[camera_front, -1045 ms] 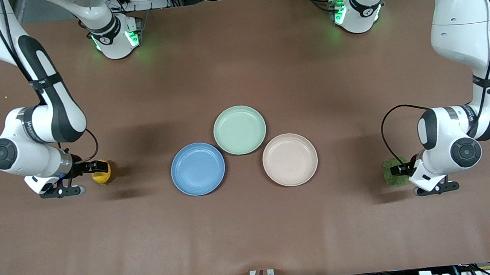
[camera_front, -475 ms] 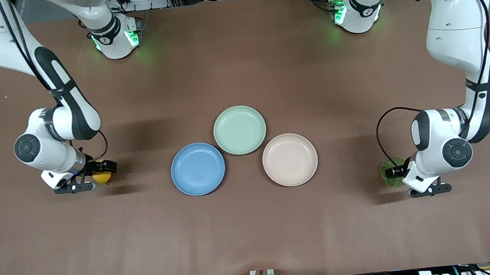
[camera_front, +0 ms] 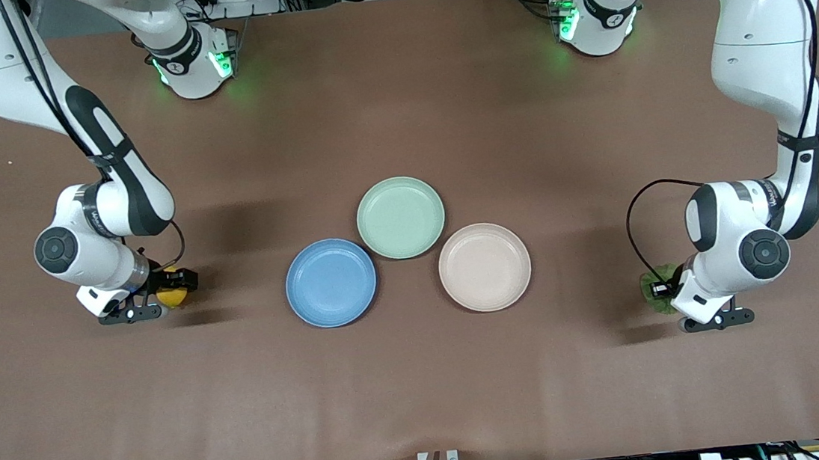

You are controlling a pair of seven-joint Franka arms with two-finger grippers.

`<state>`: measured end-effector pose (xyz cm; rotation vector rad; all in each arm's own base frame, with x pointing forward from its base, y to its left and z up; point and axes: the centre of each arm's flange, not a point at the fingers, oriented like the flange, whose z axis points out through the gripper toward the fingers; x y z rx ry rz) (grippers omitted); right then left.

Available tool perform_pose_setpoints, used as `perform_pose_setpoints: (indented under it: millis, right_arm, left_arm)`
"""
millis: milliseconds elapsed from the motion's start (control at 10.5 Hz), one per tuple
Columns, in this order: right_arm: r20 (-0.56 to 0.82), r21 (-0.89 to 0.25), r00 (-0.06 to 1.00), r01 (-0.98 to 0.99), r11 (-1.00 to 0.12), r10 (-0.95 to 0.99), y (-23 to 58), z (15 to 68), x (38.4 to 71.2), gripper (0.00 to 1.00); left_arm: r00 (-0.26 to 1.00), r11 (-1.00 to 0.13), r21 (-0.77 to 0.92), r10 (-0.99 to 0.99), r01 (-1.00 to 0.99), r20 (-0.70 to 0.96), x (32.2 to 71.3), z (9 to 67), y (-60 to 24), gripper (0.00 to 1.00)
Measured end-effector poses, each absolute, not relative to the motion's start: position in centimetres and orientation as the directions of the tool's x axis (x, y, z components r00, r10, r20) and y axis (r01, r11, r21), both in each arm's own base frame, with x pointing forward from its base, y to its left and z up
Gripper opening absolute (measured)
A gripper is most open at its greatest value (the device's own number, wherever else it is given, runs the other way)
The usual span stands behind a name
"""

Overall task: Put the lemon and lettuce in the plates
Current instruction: 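Close the right gripper on the lemon while the left gripper grasps lettuce, then carry the lemon to the blue plate while the left gripper carries lettuce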

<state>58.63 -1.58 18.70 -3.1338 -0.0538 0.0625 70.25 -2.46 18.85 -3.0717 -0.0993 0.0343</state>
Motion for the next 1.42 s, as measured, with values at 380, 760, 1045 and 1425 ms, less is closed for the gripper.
perform_pose_setpoints:
  millis: [380,760,1045,1425]
  right_arm:
    - [-0.04,-0.006,0.998,0.038,-0.999,0.038,-1.5,18.7,58.7,0.62]
    - [-0.092,-0.011,0.994,0.062,-0.998,0.062,0.1,20.5,59.6,0.62]
    - [-0.098,-0.004,0.994,0.041,-0.999,0.042,3.9,23.8,61.4,0.62]
    - [-0.046,0.0,0.999,-0.001,-1.0,-0.001,11.4,26.1,62.4,0.62]
  left_arm:
    - [0.998,-0.996,-0.055,0.069,0.069,-0.002,70.5,22.9,-3.7,0.04]
    - [0.989,-0.989,0.017,0.146,0.147,-0.022,70.0,28.3,-7.0,0.04]
    - [0.959,-0.958,0.064,0.279,0.281,-0.039,69.2,30.6,-11.7,0.04]
    - [0.891,-0.887,0.097,0.445,0.452,-0.085,67.9,31.1,-17.9,0.04]
